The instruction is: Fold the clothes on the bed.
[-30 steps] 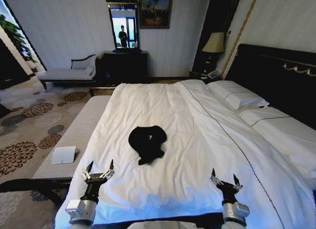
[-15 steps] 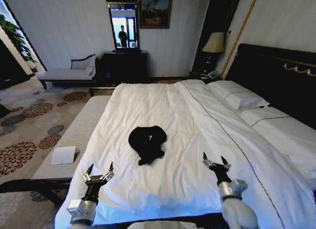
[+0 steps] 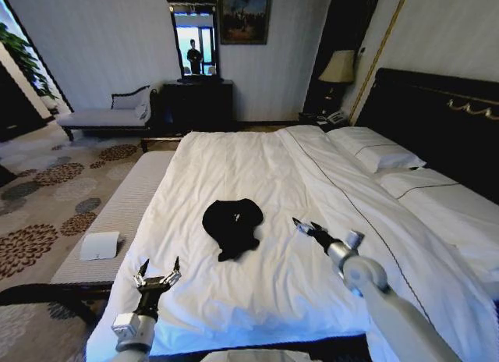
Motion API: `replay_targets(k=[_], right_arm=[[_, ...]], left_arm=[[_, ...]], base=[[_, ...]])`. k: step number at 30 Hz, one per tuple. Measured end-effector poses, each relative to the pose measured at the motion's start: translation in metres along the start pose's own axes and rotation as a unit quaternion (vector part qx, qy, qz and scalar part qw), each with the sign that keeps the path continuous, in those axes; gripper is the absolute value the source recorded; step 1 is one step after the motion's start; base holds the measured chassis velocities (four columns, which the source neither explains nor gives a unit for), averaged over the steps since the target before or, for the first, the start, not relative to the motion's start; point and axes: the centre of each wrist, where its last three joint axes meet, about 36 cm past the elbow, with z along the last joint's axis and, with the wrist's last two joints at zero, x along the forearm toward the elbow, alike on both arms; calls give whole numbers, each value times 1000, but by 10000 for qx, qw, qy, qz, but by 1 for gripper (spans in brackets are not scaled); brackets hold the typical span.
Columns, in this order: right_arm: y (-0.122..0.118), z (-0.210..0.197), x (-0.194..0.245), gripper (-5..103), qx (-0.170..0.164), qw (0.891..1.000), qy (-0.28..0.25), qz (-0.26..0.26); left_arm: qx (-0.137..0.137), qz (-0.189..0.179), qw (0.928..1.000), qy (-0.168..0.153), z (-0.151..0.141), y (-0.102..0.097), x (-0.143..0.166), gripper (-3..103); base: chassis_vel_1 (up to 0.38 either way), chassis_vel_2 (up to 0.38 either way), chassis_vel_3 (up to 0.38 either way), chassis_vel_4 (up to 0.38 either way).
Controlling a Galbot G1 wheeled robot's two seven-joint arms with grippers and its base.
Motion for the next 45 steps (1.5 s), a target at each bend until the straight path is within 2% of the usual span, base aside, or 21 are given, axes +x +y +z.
replay_targets(k=[3,4,8,9,13,17,22,24,32,44,45], right_arm=[[-4,-6,-43,100,-175,9995,264,-97],[-4,-6,-43,100,-175,9995,264,-97],[-1,-15,-107,100,-161,9989,415,-124],[-1,-15,-107,100,-161,9989,415,-124],[8,-3,-165,100,-646,9962,575,-138],[15,13,-189,100,-866,9932,747,-206],[17,27,-209,100,-777,9935,823,-118],[11,26,-216,100,-879,9933,749,-14],[-9,32,-224,100,-848,9934,753,152],[3,39,-228,100,-1011,9919,774,-5],[2,40,-230,103,-1004,9918,793,24]], left_arm=[[-63,47,10000,34,1,0,-3,100],[-63,47,10000,34,1,0,-3,100],[-90,71,9999,104,-1,1,-9,100],[-90,71,9999,104,-1,1,-9,100],[-125,14,9999,85,-7,10,-12,100],[-156,-17,9998,111,-8,13,-8,100],[-155,-34,9998,140,-6,11,-2,100],[-163,-15,9998,130,-8,8,1,100],[-224,6,9997,85,-16,6,6,100],[-218,-10,9997,100,-18,4,7,100],[-219,-11,9997,100,-18,4,7,100]], base=[[0,0,0,0],[0,0,0,0],[0,0,0,0],[0,0,0,0],[0,0,0,0],[0,0,0,0],[0,0,0,0],[0,0,0,0],[0,0,0,0],[0,0,0,0],[0,0,0,0]])
